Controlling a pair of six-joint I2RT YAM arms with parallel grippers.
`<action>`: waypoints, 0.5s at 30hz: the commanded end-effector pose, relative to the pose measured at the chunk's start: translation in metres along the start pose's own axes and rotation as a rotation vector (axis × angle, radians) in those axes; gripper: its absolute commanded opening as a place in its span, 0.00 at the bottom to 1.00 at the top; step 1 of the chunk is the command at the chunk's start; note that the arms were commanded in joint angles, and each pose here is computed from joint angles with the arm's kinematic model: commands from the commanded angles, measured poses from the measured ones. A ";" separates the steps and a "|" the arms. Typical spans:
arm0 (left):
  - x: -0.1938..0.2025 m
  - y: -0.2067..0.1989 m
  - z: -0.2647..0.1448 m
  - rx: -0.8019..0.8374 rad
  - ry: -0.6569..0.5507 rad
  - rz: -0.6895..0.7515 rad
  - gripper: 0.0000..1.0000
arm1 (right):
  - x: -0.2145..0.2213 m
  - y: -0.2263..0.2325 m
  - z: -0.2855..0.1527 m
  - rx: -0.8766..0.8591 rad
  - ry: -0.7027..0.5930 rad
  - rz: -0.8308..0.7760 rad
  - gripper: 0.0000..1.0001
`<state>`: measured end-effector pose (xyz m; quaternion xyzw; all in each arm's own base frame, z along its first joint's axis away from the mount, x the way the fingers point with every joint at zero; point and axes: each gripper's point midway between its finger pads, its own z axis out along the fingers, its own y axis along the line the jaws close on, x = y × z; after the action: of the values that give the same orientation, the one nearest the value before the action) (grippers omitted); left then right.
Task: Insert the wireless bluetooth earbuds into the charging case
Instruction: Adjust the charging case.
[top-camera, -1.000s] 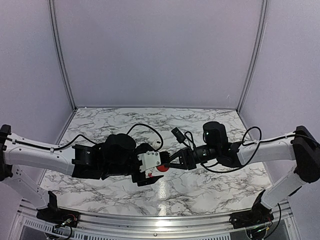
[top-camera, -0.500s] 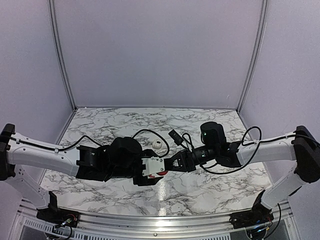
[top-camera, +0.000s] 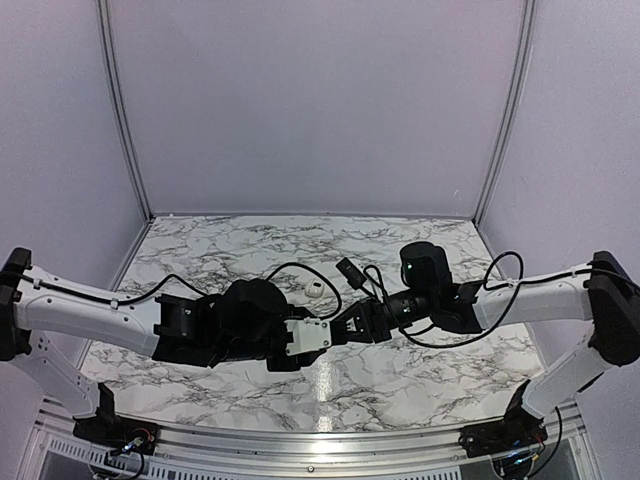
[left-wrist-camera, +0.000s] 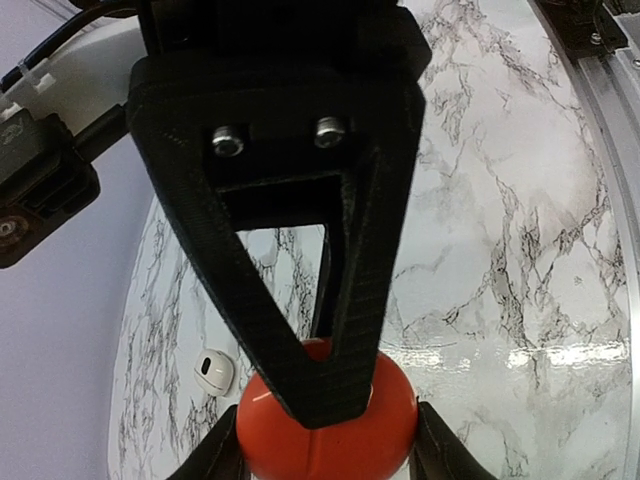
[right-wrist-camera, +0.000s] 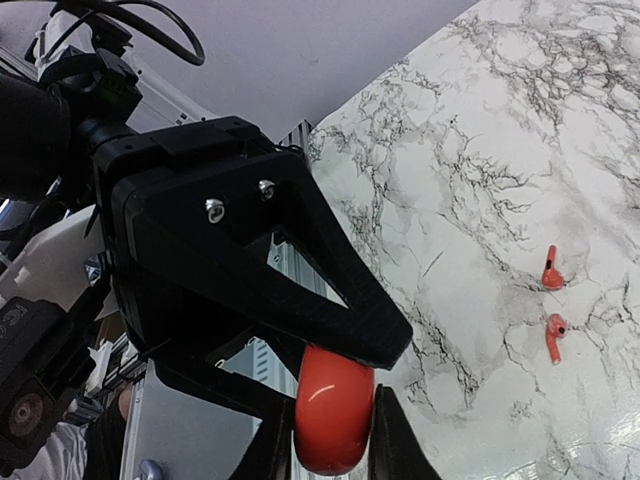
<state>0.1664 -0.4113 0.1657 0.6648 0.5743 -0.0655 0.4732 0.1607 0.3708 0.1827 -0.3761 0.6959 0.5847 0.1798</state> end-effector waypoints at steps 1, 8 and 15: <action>-0.012 0.019 -0.003 -0.097 -0.044 -0.053 0.38 | -0.015 0.011 -0.001 -0.003 -0.038 -0.045 0.20; -0.020 0.030 -0.002 -0.143 -0.071 -0.140 0.33 | -0.021 0.012 -0.005 0.009 -0.106 -0.052 0.20; -0.023 0.033 0.000 -0.153 -0.079 -0.162 0.33 | -0.029 0.013 -0.006 0.006 -0.140 -0.052 0.13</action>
<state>0.1825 -0.4169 0.1873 0.5973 0.6056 -0.0739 0.5206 0.1695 0.3698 0.1946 -0.3506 0.6940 0.5897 0.2186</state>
